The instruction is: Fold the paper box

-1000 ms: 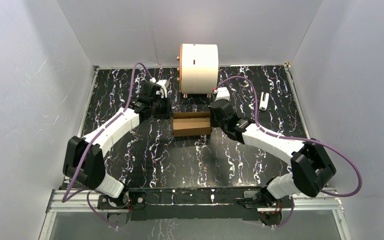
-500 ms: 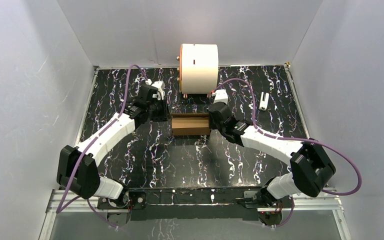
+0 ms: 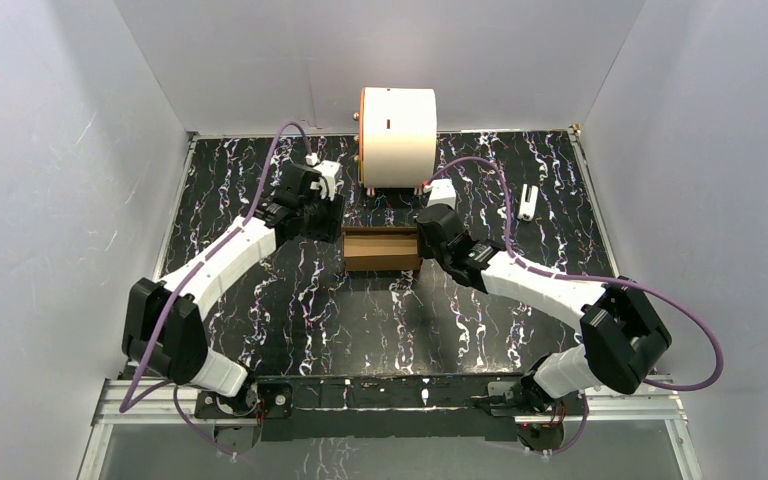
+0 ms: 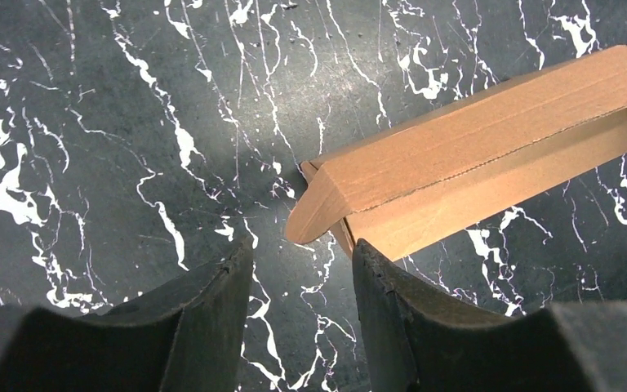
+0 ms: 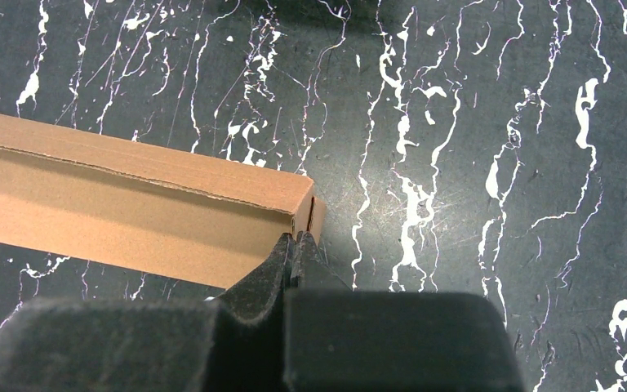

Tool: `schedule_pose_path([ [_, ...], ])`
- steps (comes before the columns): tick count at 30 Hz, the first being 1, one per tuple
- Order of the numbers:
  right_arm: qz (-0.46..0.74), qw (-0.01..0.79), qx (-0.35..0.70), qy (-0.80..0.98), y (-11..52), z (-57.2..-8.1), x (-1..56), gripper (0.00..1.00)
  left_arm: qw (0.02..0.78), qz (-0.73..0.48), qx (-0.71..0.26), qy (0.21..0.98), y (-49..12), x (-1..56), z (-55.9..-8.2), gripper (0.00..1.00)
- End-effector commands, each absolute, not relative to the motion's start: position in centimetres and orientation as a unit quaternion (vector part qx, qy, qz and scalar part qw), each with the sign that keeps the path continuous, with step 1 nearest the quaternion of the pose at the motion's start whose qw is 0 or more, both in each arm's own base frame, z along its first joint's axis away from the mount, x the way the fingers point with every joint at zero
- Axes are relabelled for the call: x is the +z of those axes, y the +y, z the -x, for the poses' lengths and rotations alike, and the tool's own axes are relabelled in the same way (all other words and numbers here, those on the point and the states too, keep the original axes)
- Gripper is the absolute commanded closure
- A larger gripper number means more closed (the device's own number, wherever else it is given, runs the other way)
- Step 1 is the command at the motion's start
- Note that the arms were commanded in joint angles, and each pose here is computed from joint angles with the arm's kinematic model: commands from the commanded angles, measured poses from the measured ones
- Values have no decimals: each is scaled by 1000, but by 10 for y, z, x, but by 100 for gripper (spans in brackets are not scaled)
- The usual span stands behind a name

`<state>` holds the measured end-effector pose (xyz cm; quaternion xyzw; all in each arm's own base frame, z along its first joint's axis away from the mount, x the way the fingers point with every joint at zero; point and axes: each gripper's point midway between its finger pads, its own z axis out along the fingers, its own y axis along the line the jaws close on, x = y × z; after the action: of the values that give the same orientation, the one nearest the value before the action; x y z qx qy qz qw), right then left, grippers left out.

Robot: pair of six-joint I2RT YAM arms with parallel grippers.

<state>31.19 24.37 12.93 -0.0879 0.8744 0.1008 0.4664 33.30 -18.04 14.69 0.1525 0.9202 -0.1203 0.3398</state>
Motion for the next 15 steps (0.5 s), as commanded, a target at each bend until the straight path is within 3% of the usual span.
schedule_pose_path([
  [1, 100, 444, 102, 884, 247, -303, 119, 100, 333, -193, -137, 913, -192, 153, -335, 55],
  [8, 99, 446, 101, 884, 248, -304, 120, 100, 317, -196, -133, 918, -195, 145, -340, 69],
  [13, 97, 444, 102, 885, 248, -304, 119, 100, 312, -185, -159, 918, -205, 153, -340, 99],
  [15, 97, 443, 102, 885, 249, -304, 118, 100, 311, -176, -171, 918, -209, 158, -339, 100],
])
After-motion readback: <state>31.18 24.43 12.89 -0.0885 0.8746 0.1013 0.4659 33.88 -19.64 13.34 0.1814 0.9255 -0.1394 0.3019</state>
